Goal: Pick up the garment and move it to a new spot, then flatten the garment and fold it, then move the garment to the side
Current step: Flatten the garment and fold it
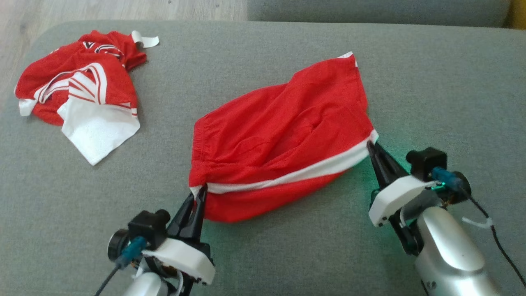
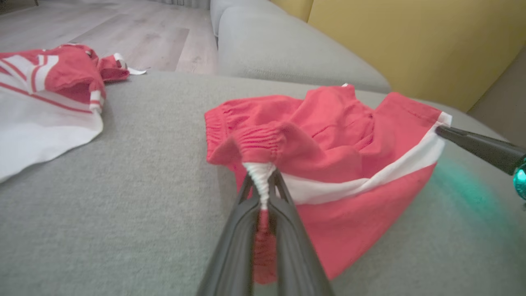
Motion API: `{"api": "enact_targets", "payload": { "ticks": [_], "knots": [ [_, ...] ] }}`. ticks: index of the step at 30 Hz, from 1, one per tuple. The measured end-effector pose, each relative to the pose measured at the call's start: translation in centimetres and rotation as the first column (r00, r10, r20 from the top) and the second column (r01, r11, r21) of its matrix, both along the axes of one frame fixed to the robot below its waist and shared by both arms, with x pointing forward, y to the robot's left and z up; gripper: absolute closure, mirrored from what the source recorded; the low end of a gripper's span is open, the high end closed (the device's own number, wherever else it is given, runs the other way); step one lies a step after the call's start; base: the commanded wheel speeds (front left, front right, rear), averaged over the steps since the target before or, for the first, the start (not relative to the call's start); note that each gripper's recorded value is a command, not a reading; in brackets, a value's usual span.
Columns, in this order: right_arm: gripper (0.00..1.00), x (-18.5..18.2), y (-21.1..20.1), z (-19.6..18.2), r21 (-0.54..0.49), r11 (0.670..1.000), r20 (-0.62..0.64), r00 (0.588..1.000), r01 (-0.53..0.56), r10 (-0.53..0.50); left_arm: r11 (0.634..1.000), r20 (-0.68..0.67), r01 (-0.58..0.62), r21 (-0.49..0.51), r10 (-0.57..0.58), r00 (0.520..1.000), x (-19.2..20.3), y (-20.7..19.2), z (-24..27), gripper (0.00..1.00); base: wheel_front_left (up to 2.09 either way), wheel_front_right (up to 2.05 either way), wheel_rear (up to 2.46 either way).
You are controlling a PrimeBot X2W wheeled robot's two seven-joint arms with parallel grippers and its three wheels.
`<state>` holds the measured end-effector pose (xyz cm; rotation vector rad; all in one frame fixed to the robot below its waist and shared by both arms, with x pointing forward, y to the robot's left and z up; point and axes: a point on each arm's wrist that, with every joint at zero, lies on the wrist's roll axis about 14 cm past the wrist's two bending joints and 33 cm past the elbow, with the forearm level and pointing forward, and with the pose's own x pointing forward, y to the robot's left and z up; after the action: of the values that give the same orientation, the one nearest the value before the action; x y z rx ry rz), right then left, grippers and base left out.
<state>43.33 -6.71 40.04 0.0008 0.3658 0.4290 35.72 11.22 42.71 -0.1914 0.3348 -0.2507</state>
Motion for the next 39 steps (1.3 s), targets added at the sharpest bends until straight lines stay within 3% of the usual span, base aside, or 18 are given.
{"api": "enact_targets", "payload": {
  "ticks": [6, 10, 12, 17, 18, 24, 27, 29, 33, 39],
  "knots": [
    [1.0, 1.1, 0.2, 5.4, 0.119, 0.993, 0.135, 0.99, 0.019, -0.035, 0.998, 0.143, -0.007, -0.066, 0.017, 0.99, 1.3, -0.4, 4.3, 1.0, 0.0, 0.0, 0.0],
    [1.0, 1.3, -1.1, 9.8, 0.182, 0.983, 0.227, 0.971, 0.03, -0.072, 0.994, 0.303, 0.048, -0.098, -0.016, 0.953, 2.5, -1.6, 9.6, 1.0, 0.0, 0.0, 0.0],
    [1.0, 0.6, -2.3, 13.3, 0.225, 0.974, 0.293, 0.951, 0.034, -0.101, 0.986, 0.434, 0.112, -0.123, -0.049, 0.9, 2.8, -2.7, 14.9, 1.0, 0.0, 0.0, 0.0],
    [1.0, -1.7, -3.9, 21.0, 0.297, 0.955, 0.441, 0.885, 0.01, -0.146, 0.972, 0.609, 0.208, -0.108, -0.101, 0.787, 1.7, -3.7, 23.1, 1.0, 0.0, 0.0, 0.0],
    [1.0, -1.7, -3.9, 21.0, 0.297, 0.955, 0.441, 0.885, 0.01, -0.146, 0.972, 0.609, 0.208, -0.108, -0.101, 0.787, 1.7, -3.7, 23.1, 1.0, 0.0, 0.0, 0.0],
    [1.0, -5.7, -6.8, 29.9, 0.327, 0.945, 0.61, 0.763, 0.004, -0.214, 0.931, 0.751, 0.361, -0.049, -0.203, 0.628, -0.9, -6.3, 32.1, 1.0, 0.0, 0.0, 0.0],
    [1.0, -6.8, -7.8, 31.6, 0.313, 0.949, 0.631, 0.743, 0.021, -0.225, 0.925, 0.763, 0.381, 0.01, -0.253, 0.595, -0.8, -7.0, 33.9, 1.0, 0.0, 0.0, 0.0],
    [1.0, -6.8, -8.2, 31.8, 0.328, 0.944, 0.62, 0.748, 0.028, -0.238, 0.924, 0.752, 0.381, 0.028, -0.271, 0.602, 0.2, -7.1, 34.1, 1.0, 0.0, 0.0, 0.0],
    [1.0, -5.2, -9.2, 30.4, 0.346, 0.935, 0.565, 0.78, 0.072, -0.27, 0.919, 0.667, 0.395, 0.014, -0.303, 0.681, 3.6, -7.6, 31.8, 1.0, 0.0, 0.0, 0.0],
    [1.0, 1.0, -9.5, 29.0, 0.329, 0.939, 0.521, 0.809, 0.105, -0.273, 0.919, 0.598, 0.391, 0.046, -0.339, 0.727, 9.8, -8.5, 29.2, 1.0, 0.0, 0.0, 0.0]
  ]
}}
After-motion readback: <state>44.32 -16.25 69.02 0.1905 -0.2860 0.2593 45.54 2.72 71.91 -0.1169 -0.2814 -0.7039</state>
